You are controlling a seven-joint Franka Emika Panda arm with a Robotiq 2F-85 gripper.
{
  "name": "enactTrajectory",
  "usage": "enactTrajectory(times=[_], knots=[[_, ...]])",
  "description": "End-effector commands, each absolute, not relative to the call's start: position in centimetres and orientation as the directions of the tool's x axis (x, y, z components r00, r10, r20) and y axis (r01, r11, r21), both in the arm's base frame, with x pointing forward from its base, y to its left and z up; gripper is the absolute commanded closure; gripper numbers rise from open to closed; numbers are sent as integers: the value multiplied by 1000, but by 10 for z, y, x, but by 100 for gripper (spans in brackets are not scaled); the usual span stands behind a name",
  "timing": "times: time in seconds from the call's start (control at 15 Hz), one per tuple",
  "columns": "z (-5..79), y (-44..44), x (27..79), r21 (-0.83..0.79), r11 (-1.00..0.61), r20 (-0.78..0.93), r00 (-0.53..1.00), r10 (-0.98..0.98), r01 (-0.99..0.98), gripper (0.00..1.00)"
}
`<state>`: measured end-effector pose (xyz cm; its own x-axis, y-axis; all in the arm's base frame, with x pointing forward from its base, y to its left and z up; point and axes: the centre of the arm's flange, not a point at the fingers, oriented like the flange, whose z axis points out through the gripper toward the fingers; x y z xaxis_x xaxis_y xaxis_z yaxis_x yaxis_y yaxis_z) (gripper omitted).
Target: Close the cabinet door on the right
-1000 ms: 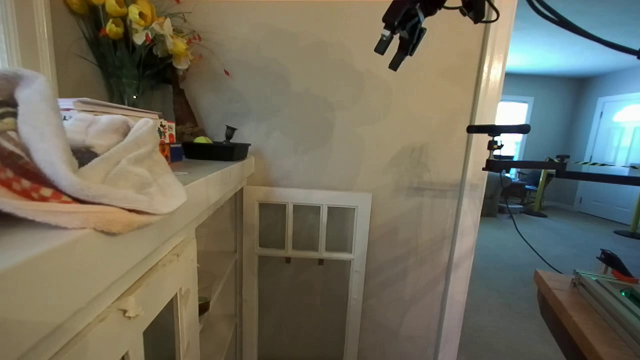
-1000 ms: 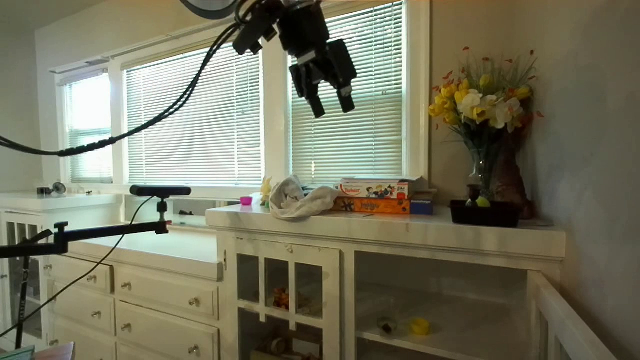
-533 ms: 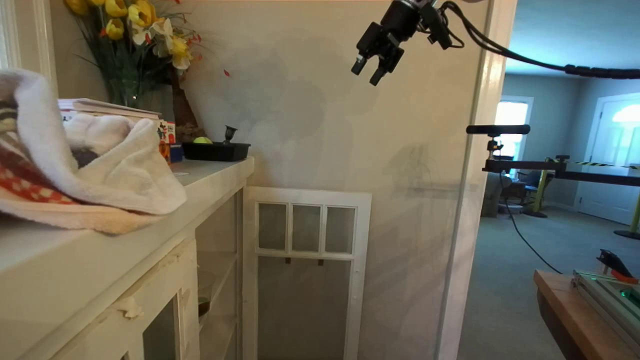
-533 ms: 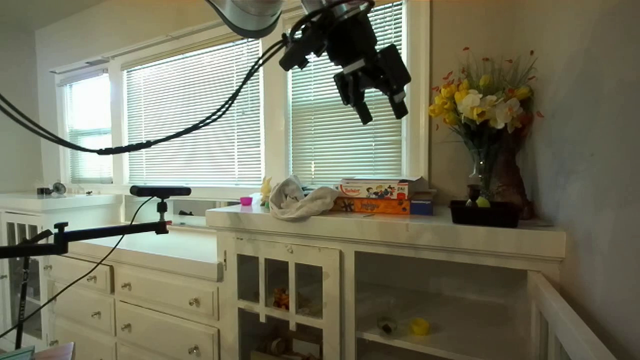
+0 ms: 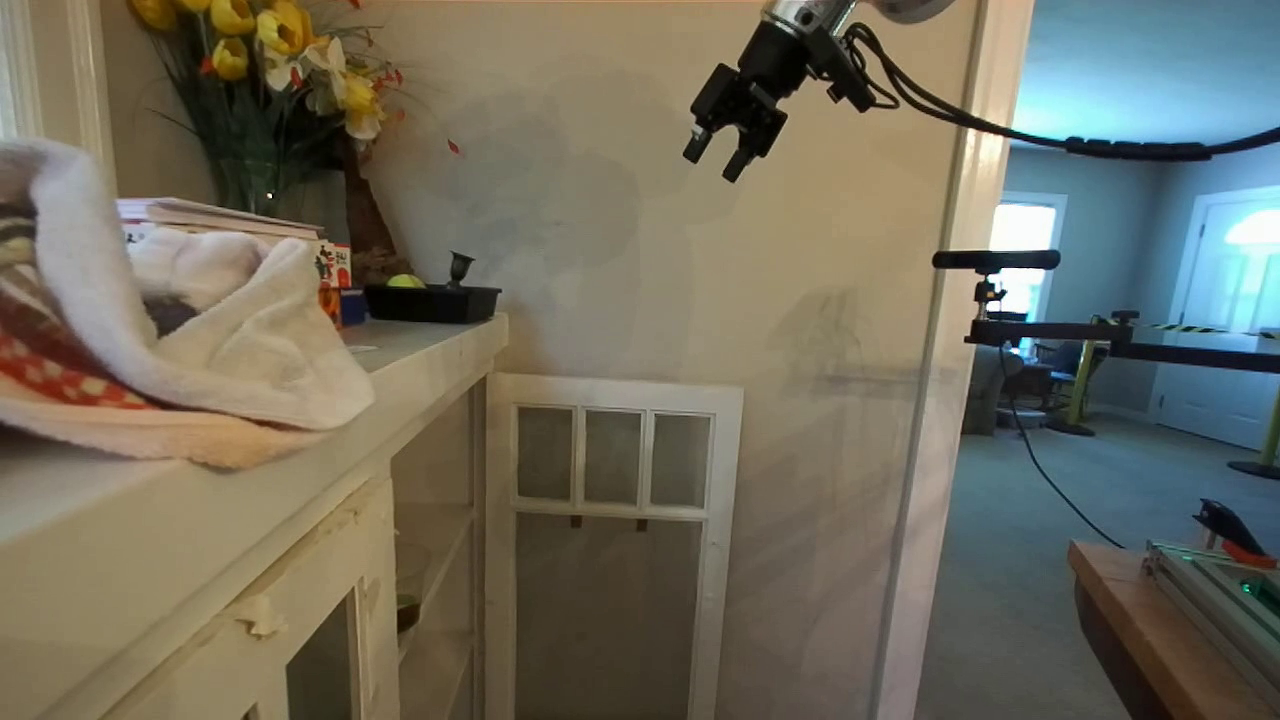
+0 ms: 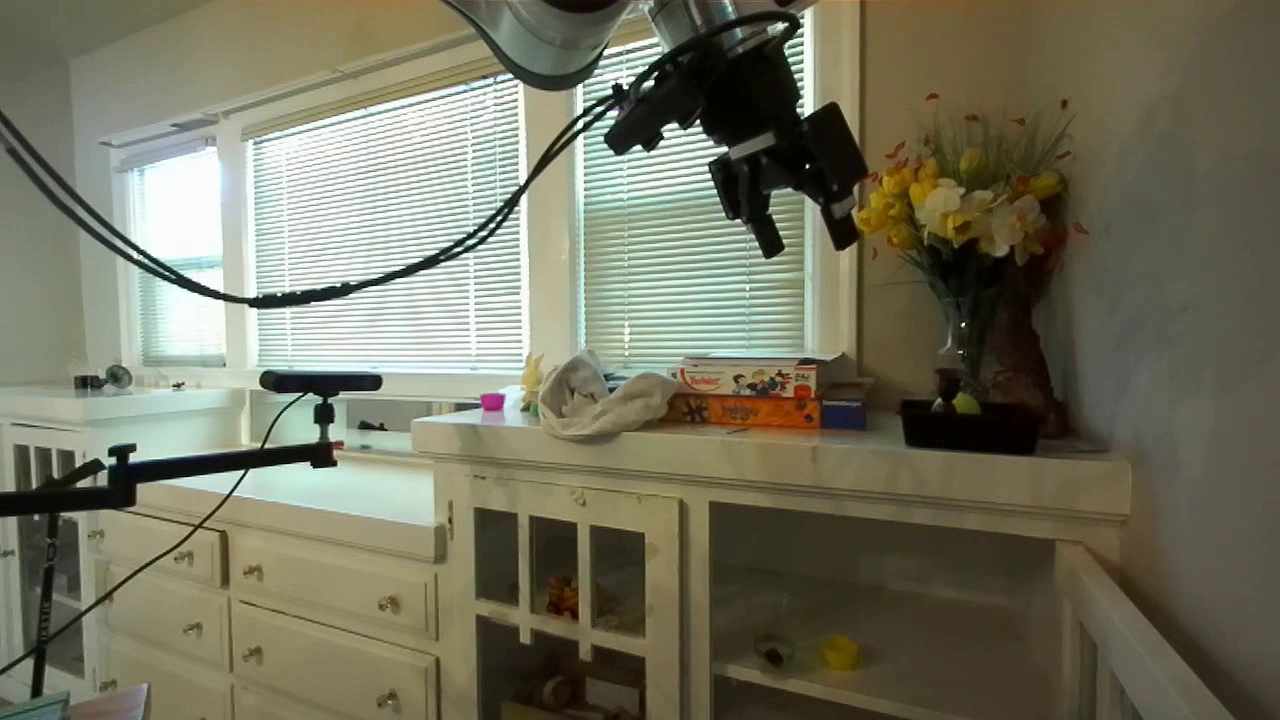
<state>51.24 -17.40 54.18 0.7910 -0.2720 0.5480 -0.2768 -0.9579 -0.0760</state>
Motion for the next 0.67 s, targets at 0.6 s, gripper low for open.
enactTrajectory(times=[0.6], knots=[[471,-259,613,-118,-746,586,561,-585,-655,0]])
